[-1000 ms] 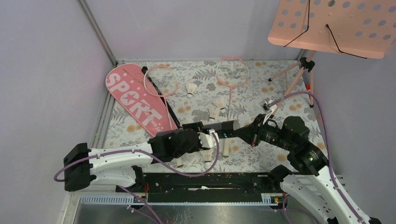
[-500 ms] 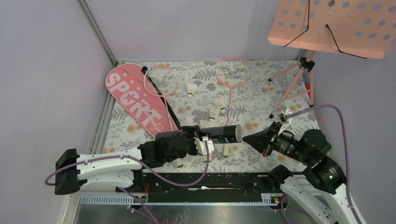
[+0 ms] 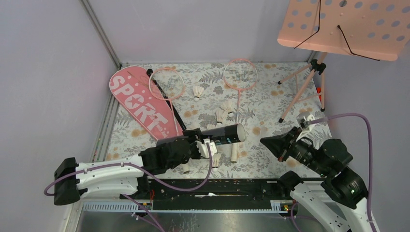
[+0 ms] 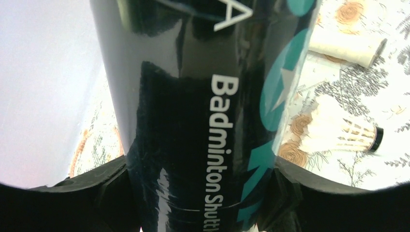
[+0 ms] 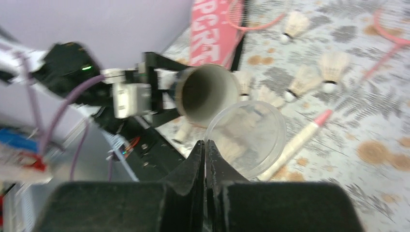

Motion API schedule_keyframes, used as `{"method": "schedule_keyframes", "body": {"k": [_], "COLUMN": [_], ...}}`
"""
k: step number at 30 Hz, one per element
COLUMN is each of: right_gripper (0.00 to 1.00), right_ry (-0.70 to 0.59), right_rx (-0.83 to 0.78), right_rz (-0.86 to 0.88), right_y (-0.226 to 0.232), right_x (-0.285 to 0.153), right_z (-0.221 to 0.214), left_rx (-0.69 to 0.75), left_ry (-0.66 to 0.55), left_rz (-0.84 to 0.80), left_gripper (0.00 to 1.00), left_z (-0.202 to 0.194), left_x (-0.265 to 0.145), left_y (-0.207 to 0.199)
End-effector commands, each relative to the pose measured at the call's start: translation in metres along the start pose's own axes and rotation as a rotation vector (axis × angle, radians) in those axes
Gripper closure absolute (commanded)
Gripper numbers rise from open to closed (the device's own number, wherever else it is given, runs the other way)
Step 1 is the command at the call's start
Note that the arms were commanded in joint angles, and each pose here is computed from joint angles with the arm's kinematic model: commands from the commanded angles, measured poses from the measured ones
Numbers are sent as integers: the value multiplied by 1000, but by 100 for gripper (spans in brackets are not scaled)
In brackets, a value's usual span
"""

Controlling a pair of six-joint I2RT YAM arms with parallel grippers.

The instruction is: Pack up the badminton gear

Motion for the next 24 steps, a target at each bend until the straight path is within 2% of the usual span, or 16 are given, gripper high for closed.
{"method": "schedule_keyframes", "body": {"k": [1, 5, 8, 12, 15, 17, 18, 21, 23, 24], "right_gripper": [100, 100, 100, 100, 98, 94, 88, 55, 40, 30], "right_ry": [62, 248, 361, 473, 568, 627, 647, 665, 633, 600], "right_rx": [75, 152, 175, 197, 211, 224, 226, 207, 194, 191], "right_rz": [-427, -737, -916, -975, -1007, -1020, -1025, -966, -873, -794], "right_y": [-41, -81, -106, -125, -134, -137, -138, -135, -128, -123], "right_x": [23, 57, 79, 103, 116, 121, 124, 127, 128, 130], "right_z": [-15, -58, -89, -124, -143, -152, -153, -147, -135, -128], "left_rx": [-198, -391, -520, -740, -846, -899, -901, -912, -935, -934], "left_ry": [-142, -199, -235, -271, -286, -303, -307, -331, -346, -342], "left_rz": [234, 423, 532, 658, 694, 698, 684, 630, 616, 612], "left_gripper": [90, 99, 100, 100, 100, 96, 95, 95, 94, 93], "left_z": [36, 54, 58, 54, 45, 37, 32, 25, 22, 19], "left_x": [-12, -28, -39, -53, -64, -73, -77, -85, -89, -91], "left_y": [29, 52, 62, 68, 68, 67, 65, 62, 61, 60]}}
Point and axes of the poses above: each gripper's point midway between its finger pads, its own x axis out along the fingers, its own y axis along the line the jaws close on, z = x × y, the point moved 10 cm from there along -x, back along the fingers, and after that the axes turned 5 degrees about -x, right-handed, at the moved point
